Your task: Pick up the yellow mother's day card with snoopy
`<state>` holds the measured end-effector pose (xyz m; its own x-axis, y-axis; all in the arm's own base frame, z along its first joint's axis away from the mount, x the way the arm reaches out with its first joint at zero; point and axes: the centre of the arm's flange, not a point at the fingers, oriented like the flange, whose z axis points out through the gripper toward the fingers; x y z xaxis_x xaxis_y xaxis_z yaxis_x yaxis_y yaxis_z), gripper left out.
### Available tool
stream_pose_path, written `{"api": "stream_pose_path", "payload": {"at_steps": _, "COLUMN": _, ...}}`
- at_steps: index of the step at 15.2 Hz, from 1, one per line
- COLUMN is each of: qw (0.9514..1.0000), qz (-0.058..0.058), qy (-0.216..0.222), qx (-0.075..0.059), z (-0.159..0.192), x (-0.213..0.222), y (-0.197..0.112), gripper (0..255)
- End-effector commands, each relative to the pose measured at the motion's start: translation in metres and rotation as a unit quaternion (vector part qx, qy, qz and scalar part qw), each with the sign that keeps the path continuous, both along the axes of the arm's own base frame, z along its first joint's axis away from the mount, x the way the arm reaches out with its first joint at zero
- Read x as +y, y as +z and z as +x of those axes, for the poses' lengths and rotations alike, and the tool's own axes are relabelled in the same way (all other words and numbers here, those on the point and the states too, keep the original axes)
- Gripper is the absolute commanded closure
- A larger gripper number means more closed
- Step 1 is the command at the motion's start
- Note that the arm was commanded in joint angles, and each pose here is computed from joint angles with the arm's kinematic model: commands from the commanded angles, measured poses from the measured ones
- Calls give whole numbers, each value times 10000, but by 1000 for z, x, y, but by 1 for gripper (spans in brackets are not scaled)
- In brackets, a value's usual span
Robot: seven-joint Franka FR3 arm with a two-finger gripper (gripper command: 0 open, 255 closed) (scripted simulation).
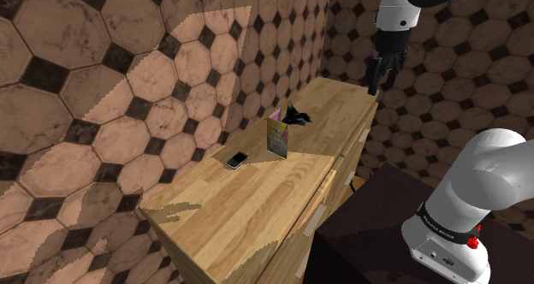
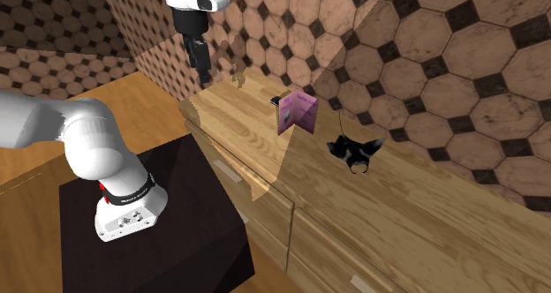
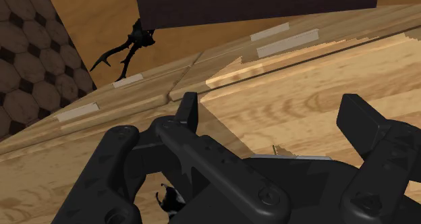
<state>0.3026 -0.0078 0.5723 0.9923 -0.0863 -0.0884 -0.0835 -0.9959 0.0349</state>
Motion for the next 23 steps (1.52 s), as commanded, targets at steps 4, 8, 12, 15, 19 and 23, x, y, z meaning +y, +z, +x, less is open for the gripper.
{"api": "stream_pose_path", "payload": {"at_steps": 4, "qw": 10000, "qz": 12, "qy": 17, "qx": -43, "z": 31, "x": 6, "y": -22, "gripper": 0}}
{"api": "stream_pose_path", "payload": {"at_steps": 8, "qw": 9999, "qz": 28, "qy": 40, "qx": -100, "z": 73, "x": 14, "y": -50, "gripper": 0}}
{"api": "stream_pose_path", "payload": {"at_steps": 12, "qw": 9998, "qz": 45, "qy": 63, "qx": -157, "z": 115, "x": 23, "y": -78, "gripper": 0}}
{"api": "stream_pose_path", "payload": {"at_steps": 15, "qw": 9998, "qz": 57, "qy": 81, "qx": -200, "z": 146, "x": 29, "y": -99, "gripper": 0}}
{"api": "stream_pose_path", "payload": {"at_steps": 19, "qw": 9996, "qz": 73, "qy": 104, "qx": -257, "z": 189, "x": 38, "y": -126, "gripper": 0}}
{"api": "stream_pose_path", "payload": {"at_steps": 23, "qw": 9994, "qz": 89, "qy": 127, "qx": -314, "z": 232, "x": 48, "y": -153, "gripper": 0}}
